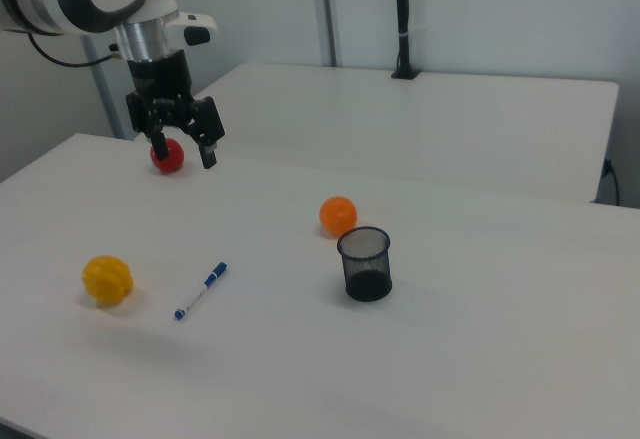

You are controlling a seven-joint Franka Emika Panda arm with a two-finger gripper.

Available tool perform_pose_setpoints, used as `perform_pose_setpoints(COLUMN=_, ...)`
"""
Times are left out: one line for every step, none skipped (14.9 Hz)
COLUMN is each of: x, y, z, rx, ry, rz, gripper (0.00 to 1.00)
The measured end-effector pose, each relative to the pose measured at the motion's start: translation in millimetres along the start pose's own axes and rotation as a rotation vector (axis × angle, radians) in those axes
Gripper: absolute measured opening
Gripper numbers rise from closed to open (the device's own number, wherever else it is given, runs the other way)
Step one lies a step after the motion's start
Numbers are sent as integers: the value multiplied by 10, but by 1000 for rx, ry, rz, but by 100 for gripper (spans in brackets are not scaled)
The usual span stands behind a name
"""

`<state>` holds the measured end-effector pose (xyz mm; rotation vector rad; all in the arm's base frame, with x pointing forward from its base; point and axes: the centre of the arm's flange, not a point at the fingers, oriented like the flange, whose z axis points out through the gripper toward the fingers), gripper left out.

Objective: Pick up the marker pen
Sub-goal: 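Open the gripper, release the marker, and raise the gripper away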

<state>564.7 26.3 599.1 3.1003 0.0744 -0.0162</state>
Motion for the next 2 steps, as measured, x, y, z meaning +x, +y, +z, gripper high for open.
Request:
perform_pose_setpoints(x=-4, y=0, z=4, rx=0, ry=-1, rz=0, gripper=100)
perform_pose_setpoints(x=-5, y=0, z=11, rx=0, ry=-3, rz=0, gripper=100)
